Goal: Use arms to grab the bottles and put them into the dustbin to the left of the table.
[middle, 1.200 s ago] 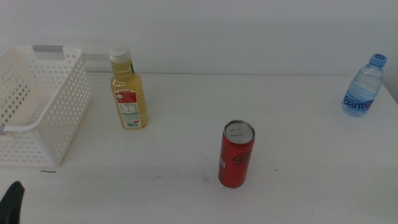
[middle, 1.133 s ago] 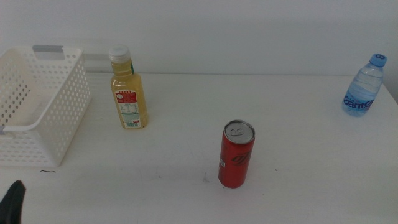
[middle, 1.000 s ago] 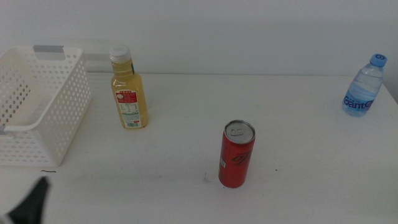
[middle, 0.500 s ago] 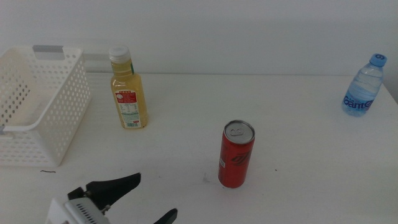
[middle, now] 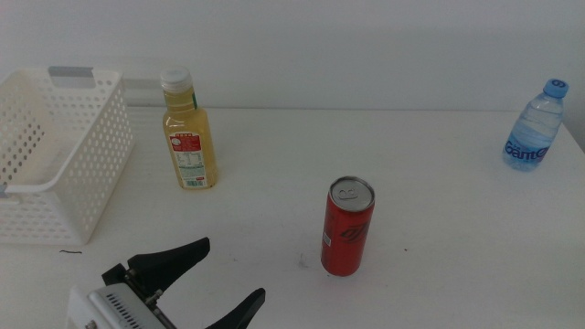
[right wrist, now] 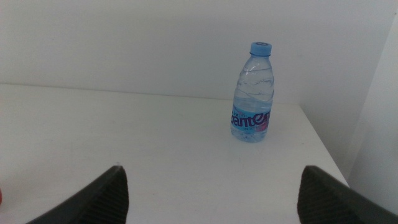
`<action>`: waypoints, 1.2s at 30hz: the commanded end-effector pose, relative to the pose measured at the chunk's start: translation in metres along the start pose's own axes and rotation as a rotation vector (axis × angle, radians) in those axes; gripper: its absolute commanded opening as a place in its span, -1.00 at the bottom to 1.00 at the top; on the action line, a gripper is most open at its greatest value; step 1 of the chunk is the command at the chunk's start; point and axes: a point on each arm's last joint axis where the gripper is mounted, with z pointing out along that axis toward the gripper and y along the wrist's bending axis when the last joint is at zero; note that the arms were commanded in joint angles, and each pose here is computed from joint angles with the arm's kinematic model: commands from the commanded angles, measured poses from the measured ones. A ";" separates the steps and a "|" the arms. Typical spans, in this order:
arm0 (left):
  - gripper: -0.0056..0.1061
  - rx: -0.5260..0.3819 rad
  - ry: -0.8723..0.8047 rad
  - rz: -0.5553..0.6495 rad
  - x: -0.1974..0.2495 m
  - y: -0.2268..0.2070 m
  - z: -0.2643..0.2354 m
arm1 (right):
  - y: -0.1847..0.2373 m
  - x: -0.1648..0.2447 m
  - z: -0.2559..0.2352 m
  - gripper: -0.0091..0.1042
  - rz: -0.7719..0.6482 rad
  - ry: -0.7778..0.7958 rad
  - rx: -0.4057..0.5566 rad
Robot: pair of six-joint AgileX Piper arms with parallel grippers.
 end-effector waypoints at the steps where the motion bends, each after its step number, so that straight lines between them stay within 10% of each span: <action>1: 0.78 0.006 -0.030 0.000 -0.002 -0.001 0.000 | -0.001 0.001 0.000 0.76 -0.012 -0.006 0.011; 36: 0.78 0.039 0.096 -0.107 0.053 -0.018 0.150 | -0.001 0.001 0.000 0.76 -0.012 -0.006 0.011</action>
